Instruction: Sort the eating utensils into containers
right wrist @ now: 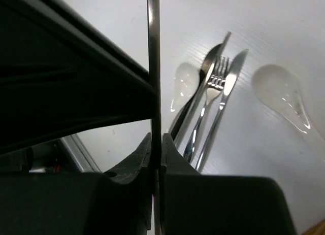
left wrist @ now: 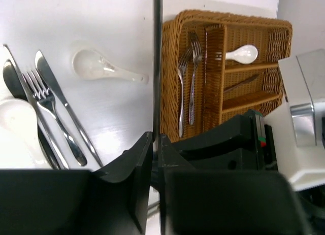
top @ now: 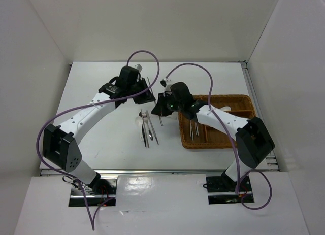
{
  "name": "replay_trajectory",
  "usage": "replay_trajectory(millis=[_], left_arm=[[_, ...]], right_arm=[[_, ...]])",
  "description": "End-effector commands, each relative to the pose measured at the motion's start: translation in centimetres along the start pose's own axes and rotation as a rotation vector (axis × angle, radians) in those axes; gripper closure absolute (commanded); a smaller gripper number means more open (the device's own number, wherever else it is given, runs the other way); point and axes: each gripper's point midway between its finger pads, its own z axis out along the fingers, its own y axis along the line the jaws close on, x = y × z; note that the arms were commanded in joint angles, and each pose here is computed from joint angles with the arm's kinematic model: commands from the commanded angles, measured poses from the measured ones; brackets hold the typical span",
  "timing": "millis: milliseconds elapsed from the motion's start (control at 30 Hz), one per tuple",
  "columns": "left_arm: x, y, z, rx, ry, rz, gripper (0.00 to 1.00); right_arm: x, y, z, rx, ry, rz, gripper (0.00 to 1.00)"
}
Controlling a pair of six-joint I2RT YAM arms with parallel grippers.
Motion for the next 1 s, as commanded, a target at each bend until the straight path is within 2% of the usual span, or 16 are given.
replay_trajectory(millis=[0,67,100,200,233,300,333,400,433,500,533,567,633,800,867,967], left_arm=[[0.1,-0.8,0.1,0.021,0.015,0.006,0.76],[-0.5,-0.2,0.0,-0.022,-0.018,0.016,0.67],[-1.0,-0.2,-0.2,-0.035,-0.036,0.025,0.58],[-3.0,2.4,-0.7,-0.123,-0.087,-0.002,0.43],[-4.0,3.8,-1.0,-0.160,-0.106,-0.027,0.34],[-5.5,5.1,-1.7,-0.189,-0.149,-0.051,0.31],[-6.5,6.4,-1.9,-0.208,-0.170,-0.064,0.29],[-7.4,7.7,-2.4,-0.223,-0.194,-0.077,0.29],[-8.2,8.7,-2.7,-0.239,-0.210,-0.087,0.27],[-8.9,10.0,-2.4,-0.272,-0.216,-0.093,0.27],[-8.9,10.0,-2.4,-0.272,-0.216,-0.093,0.27],[-9.4,10.6,-2.6,-0.288,-0.231,-0.102,0.27],[-9.4,11.0,-2.3,-0.303,-0.230,-0.104,0.27],[-9.1,10.9,-1.6,-0.277,-0.218,-0.103,0.27],[-9.0,10.7,-1.5,-0.269,-0.214,-0.112,0.27],[-9.1,11.3,-1.3,-0.279,-0.212,-0.120,0.27]], right_arm=[[-3.7,-1.6,0.0,0.165,-0.112,0.037,1.00],[-3.8,-2.9,-0.9,0.260,-0.122,0.080,1.00],[-4.4,-4.4,-1.9,0.323,-0.149,0.119,1.00],[-4.4,-8.5,-5.8,0.535,-0.212,0.289,1.00],[-4.2,-10.2,-7.1,0.616,-0.254,0.376,1.00],[-2.7,-12.6,-10.7,0.733,-0.273,0.483,1.00],[-3.0,-13.1,-12.7,0.782,-0.344,0.561,1.00],[-0.4,-15.0,-15.9,0.925,-0.338,0.681,1.00],[0.4,-15.8,-17.2,0.997,-0.400,0.793,1.00],[2.0,-16.4,-19.7,1.088,-0.442,0.899,1.00],[4.2,-17.1,-21.6,1.195,-0.407,0.954,1.00],[4.8,-17.5,-22.9,1.248,-0.476,1.052,1.00],[8.0,-18.0,-25.5,1.388,-0.451,1.147,1.00],[12.1,-18.6,-27.4,1.521,-0.505,1.338,1.00],[13.7,-18.9,-27.8,1.561,-0.503,1.364,1.00],[13.5,-19.6,-27.6,1.536,-0.540,1.380,1.00]])
